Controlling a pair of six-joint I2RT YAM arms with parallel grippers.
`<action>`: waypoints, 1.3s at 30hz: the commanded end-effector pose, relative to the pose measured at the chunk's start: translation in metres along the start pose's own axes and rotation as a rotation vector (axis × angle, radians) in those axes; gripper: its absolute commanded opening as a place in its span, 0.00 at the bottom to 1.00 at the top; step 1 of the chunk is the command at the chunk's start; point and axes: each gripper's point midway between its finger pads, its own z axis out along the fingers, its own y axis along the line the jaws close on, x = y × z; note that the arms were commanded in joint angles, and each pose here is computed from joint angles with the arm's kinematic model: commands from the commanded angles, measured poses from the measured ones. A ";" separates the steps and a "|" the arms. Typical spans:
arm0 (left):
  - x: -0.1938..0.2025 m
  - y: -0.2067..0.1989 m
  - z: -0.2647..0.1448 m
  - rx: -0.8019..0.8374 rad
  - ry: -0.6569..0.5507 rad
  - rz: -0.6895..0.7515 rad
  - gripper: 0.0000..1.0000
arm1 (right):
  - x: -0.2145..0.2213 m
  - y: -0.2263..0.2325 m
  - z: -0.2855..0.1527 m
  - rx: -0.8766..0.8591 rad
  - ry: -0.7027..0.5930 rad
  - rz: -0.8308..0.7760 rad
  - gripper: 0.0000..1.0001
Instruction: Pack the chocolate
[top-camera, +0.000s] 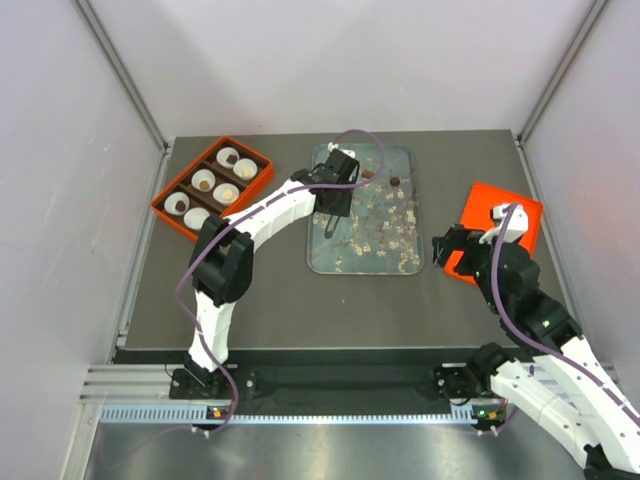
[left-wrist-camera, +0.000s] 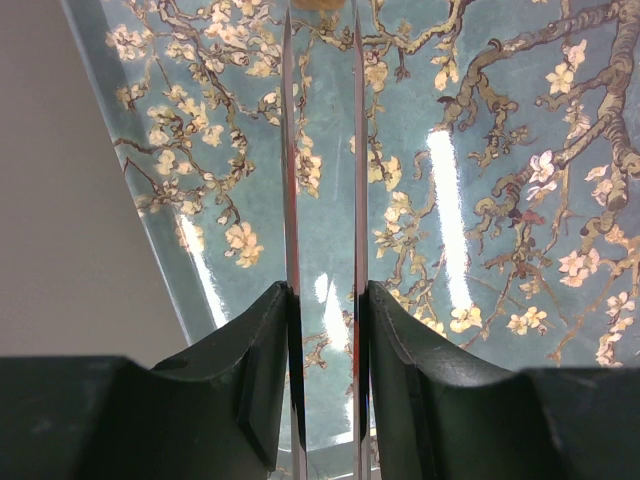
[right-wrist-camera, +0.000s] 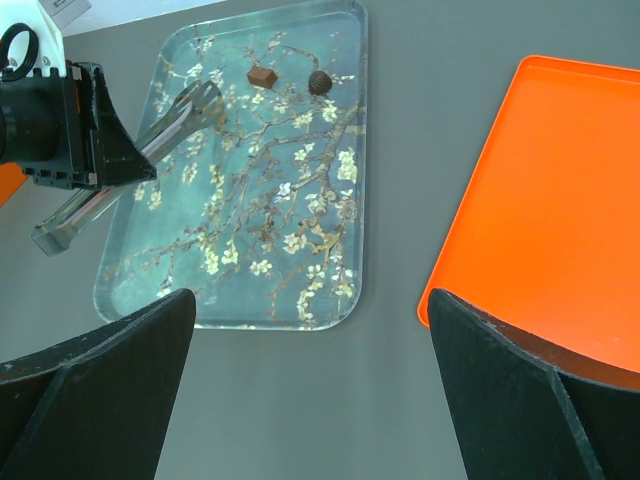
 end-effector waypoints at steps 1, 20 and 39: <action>-0.020 0.001 -0.026 0.008 -0.063 -0.026 0.39 | -0.020 0.009 -0.005 -0.034 -0.058 0.033 1.00; -0.008 0.004 -0.011 -0.015 -0.029 -0.018 0.41 | -0.021 0.009 -0.005 -0.033 -0.060 0.029 1.00; -0.003 0.007 -0.008 -0.027 -0.012 -0.017 0.45 | -0.020 0.008 -0.005 -0.032 -0.062 0.034 1.00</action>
